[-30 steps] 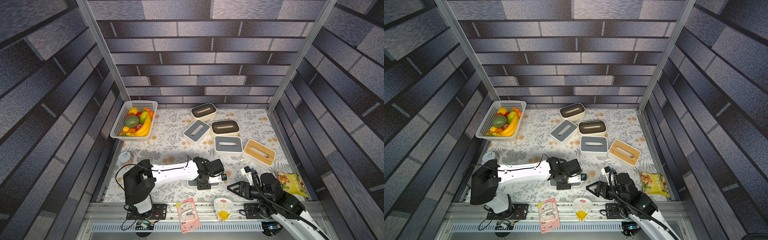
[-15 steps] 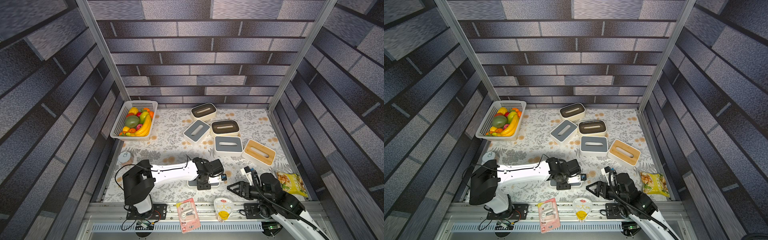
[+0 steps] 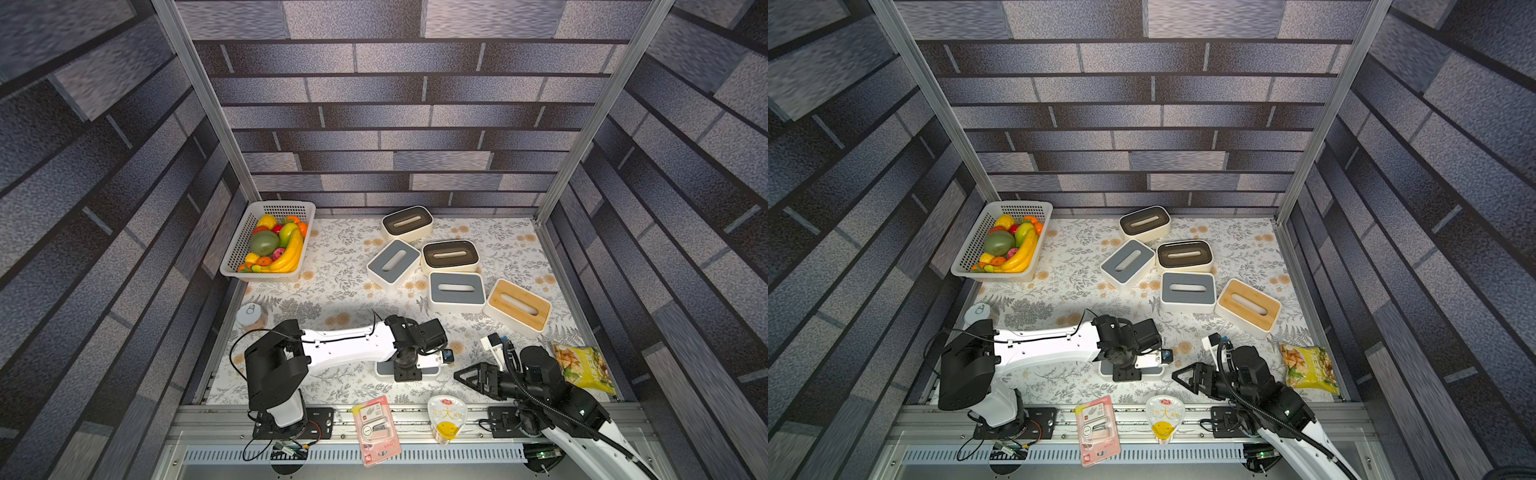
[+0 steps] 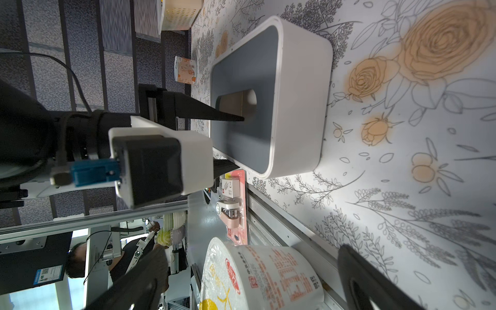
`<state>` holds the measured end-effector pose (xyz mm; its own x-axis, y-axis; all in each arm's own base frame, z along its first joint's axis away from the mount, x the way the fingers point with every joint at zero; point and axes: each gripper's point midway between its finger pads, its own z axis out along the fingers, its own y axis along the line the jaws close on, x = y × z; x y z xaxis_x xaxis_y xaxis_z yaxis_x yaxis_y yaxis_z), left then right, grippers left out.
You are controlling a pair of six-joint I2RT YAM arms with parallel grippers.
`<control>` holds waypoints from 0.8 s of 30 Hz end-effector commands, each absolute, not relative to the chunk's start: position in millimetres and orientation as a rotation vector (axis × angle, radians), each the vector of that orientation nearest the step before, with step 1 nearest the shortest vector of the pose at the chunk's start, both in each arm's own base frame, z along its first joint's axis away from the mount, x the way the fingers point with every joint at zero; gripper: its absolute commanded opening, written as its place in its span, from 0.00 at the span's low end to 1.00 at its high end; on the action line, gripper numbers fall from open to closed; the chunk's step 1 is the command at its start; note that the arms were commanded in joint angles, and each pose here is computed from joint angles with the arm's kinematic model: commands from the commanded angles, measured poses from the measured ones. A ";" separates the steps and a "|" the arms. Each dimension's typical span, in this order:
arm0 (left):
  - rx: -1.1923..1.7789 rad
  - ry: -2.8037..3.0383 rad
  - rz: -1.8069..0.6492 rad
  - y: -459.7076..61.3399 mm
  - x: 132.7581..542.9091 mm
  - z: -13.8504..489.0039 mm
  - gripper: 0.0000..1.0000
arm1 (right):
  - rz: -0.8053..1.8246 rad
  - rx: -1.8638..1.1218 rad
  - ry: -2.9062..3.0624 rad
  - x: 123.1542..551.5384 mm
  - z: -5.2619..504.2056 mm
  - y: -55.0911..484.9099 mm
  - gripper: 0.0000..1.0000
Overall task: Stack the tissue boxes
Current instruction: Place the tissue box at the center of the board.
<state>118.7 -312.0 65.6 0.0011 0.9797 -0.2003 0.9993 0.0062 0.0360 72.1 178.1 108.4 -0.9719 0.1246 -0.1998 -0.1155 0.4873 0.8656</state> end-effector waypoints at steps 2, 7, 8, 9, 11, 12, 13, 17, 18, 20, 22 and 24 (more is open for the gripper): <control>2.129 2.073 -0.184 -310.2 112.7 71.9 0.50 | 1.462 0.040 2.509 72.8 101.8 175.1 1.00; 2.126 2.080 -0.174 -308.1 113.7 71.4 0.53 | 1.460 0.036 2.506 72.4 103.0 174.6 1.00; 2.125 2.078 -0.169 -307.7 114.6 71.6 0.54 | 1.461 0.035 2.505 72.5 103.1 174.6 1.00; 2.123 2.073 -0.166 -308.2 115.3 72.2 0.54 | 1.460 0.035 2.503 72.7 103.6 174.5 1.00; 2.128 2.070 -0.158 -307.8 116.2 71.5 0.56 | 1.459 0.037 2.504 72.8 103.4 174.4 1.00; 2.126 2.068 -0.158 -308.2 116.8 71.9 0.57 | 1.460 0.035 2.503 72.6 103.7 174.6 1.00; 2.126 2.064 -0.156 -308.3 117.6 72.7 0.58 | 1.459 0.036 2.506 72.4 103.3 174.4 1.00; 2.123 2.061 -0.156 -309.8 120.2 73.1 0.62 | 1.457 0.033 2.503 72.6 104.1 174.2 1.00; 2.124 2.061 -0.156 -310.3 120.6 73.1 0.62 | 1.457 0.033 2.502 72.8 104.2 174.3 1.00; 2.123 2.059 -0.152 -311.1 122.0 73.6 0.63 | 1.460 0.033 2.496 73.5 104.8 174.8 1.00; 2.123 2.060 -0.152 -311.8 122.3 73.8 0.65 | 1.461 0.036 2.494 74.2 104.6 175.0 1.00; 2.123 2.058 -0.151 -312.4 123.1 73.9 0.66 | 1.462 0.037 2.497 73.8 104.2 175.1 1.00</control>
<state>119.0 -311.0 65.5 0.0154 0.9804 -0.1962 0.9992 -0.0079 0.0388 71.8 177.2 108.6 -0.9704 0.1280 -0.2046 -0.1184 0.4864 0.8657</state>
